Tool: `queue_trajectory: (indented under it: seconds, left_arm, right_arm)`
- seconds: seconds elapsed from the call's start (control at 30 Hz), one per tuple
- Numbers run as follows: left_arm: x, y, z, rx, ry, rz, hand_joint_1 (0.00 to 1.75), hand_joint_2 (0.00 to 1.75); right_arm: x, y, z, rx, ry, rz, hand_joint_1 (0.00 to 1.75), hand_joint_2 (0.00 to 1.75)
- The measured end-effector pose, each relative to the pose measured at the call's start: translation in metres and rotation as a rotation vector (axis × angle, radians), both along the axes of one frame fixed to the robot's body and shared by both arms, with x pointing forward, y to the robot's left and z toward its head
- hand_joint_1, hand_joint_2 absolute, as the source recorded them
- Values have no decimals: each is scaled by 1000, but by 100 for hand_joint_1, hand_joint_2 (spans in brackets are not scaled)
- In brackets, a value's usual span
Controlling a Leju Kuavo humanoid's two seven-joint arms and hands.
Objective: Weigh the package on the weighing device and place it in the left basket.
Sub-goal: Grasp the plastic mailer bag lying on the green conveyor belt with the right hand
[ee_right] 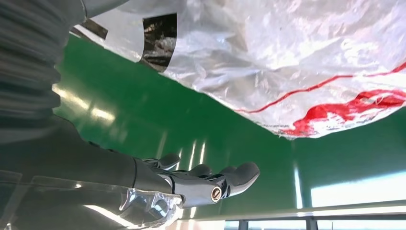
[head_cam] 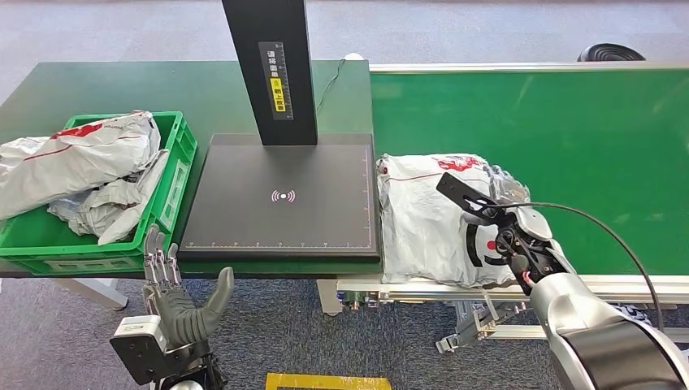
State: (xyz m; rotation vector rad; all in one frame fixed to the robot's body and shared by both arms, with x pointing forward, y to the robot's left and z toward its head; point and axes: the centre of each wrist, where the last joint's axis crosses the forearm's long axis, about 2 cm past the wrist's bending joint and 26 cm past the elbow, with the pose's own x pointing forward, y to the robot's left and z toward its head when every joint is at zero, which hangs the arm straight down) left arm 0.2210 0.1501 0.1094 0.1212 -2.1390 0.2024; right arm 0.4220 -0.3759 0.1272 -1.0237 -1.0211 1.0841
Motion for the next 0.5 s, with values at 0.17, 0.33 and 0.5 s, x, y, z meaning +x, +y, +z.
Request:
queue_trajectory:
  seconds: [0.17, 0.33, 0.5]
  left_arm:
    - [-1, 0, 0, 0, 2, 5, 0, 175]
    - [-1, -1, 0, -1, 3, 8, 0, 175]
    - [-1, -1, 0, 1, 2, 9, 0, 175]
  right_arm:
    - [-9, 12, -16, 33, 45, 5, 0, 175]
    - [-22, 26, -36, 63, 87, 13, 0, 175]
    - [-32, 35, -49, 94, 116, 13, 0, 175]
